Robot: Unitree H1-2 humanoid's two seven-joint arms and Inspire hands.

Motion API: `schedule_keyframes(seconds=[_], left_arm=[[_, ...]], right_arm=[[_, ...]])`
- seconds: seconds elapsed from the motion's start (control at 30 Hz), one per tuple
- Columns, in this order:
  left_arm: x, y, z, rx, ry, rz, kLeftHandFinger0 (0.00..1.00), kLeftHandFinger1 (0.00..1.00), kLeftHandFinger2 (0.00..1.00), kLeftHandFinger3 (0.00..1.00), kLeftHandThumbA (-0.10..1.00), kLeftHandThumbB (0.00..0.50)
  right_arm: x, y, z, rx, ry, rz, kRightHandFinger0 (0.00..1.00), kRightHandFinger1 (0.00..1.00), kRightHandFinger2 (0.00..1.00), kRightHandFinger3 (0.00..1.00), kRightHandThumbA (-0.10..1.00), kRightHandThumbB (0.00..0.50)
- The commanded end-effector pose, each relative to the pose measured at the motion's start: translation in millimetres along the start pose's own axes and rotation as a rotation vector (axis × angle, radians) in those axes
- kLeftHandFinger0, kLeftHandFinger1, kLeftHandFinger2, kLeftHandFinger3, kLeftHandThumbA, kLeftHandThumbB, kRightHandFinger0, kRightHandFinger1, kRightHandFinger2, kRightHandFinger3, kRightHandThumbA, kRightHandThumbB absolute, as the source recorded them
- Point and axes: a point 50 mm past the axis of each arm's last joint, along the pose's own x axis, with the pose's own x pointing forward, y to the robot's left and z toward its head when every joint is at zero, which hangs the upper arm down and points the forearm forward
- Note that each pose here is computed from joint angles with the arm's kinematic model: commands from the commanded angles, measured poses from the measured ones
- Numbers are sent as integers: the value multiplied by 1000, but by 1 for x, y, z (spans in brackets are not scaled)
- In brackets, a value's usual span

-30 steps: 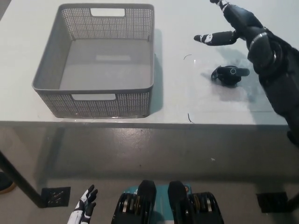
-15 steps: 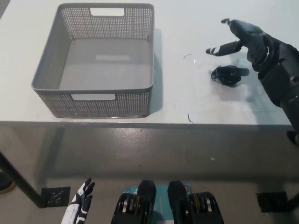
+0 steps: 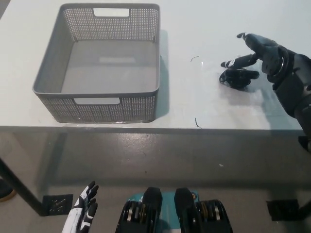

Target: Use the right hand to pick up a webcam and put it into a container on the left side

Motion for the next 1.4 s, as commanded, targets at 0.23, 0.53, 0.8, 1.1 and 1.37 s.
schedule_keyframes(seconds=[0.23,0.53,0.8,1.1,1.37], left_arm=[[5,7,8,39,-49,-9,1000,1000,1000,1000,997,33],[8,7,9,47,-67,-6,1000,1000,1000,1000,985,29],[16,8,14,48,-69,-3,1000,1000,1000,1000,993,38],[14,7,13,58,-63,-5,1000,1000,1000,1000,993,20],[18,7,13,63,-65,-13,1000,1000,1000,1000,1000,10]], right_arm=[[0,18,-21,66,25,49,1000,1000,1000,1000,765,492],[-1,58,-30,46,52,119,1000,1000,1000,1000,783,474],[-1,63,-30,103,14,72,1000,1000,1000,1000,720,451],[-7,70,-42,231,-76,-257,0,318,742,746,-100,135],[-10,60,-52,277,-94,-359,19,467,883,864,-100,137]])
